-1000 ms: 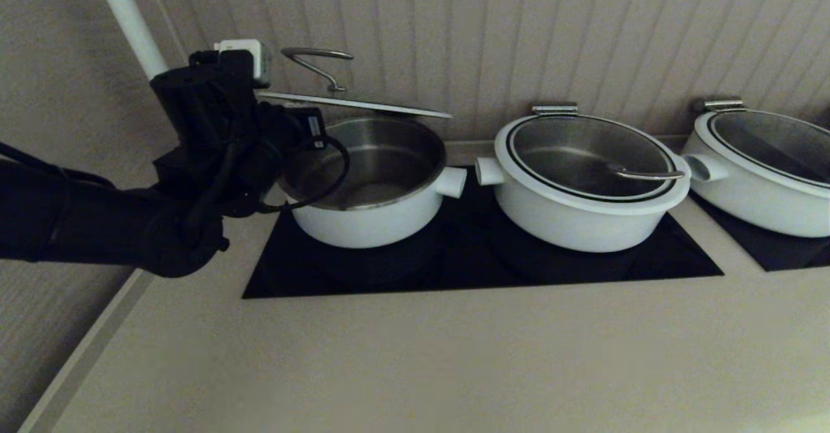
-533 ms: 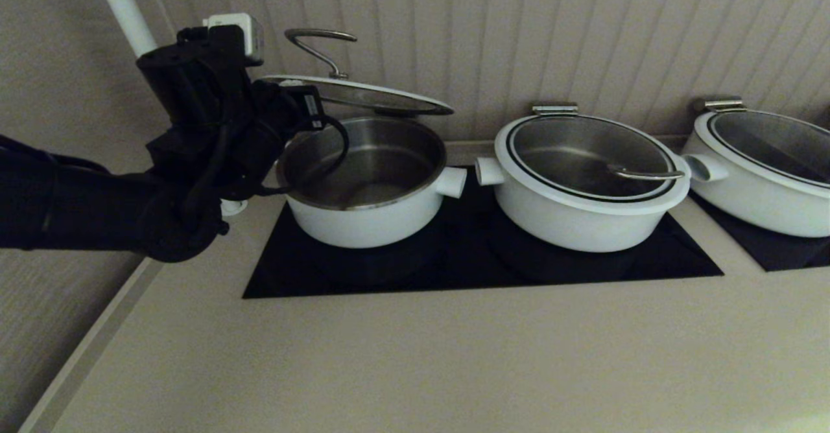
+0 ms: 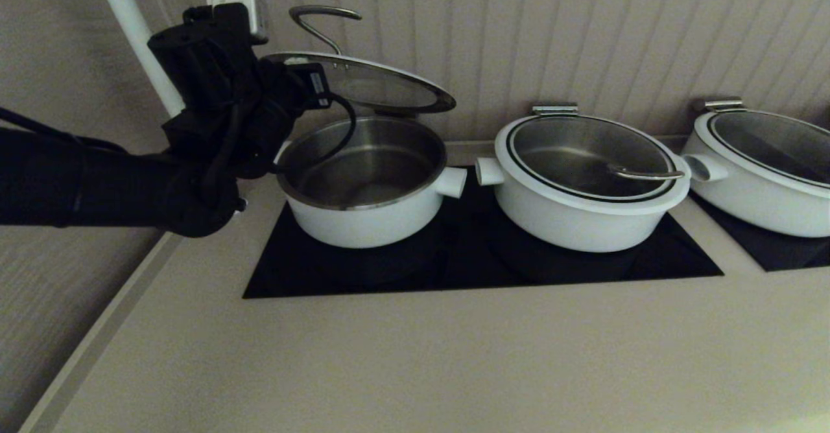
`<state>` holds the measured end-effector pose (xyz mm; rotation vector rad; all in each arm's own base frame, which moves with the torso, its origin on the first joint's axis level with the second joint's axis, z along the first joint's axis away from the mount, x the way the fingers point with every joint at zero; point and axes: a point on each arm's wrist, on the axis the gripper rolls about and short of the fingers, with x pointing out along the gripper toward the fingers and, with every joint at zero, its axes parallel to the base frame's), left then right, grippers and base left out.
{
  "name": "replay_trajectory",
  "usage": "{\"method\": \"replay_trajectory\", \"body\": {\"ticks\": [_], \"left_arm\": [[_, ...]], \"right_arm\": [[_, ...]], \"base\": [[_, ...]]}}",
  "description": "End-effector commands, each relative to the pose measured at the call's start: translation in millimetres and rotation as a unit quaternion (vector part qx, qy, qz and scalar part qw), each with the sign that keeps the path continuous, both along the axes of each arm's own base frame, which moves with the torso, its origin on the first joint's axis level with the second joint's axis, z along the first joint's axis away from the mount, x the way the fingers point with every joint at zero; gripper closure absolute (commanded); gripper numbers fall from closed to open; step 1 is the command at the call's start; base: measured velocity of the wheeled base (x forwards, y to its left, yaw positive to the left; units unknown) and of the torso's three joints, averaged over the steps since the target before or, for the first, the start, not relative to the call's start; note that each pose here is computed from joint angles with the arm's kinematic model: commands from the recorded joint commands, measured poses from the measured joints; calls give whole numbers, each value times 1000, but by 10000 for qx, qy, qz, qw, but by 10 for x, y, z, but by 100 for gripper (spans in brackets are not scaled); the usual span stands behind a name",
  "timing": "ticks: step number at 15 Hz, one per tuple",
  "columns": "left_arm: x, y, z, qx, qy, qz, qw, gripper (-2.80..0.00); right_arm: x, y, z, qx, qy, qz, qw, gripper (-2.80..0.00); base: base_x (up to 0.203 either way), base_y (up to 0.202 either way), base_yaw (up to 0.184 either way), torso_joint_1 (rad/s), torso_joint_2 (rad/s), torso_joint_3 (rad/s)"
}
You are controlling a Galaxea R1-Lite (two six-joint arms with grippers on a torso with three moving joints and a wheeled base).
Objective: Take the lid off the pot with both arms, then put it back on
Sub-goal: Open the pot lid completely
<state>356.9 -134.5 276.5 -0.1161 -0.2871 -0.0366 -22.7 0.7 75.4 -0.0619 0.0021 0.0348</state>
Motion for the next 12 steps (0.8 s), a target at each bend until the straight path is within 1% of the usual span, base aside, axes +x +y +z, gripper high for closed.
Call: {"method": "replay_trajectory", "body": {"ticks": [1, 12], "left_arm": [[87, -34, 0, -34, -68, 9, 10000, 0], [231, -92, 177, -189, -458, 9, 9988, 0]], "right_arm": [[0, 0, 0, -5, -1, 3, 10000, 0], [0, 0, 0, -5, -1, 3, 10000, 0]], "base": [[0, 0, 0, 0, 0, 0], [0, 0, 0, 0, 0, 0]]}}
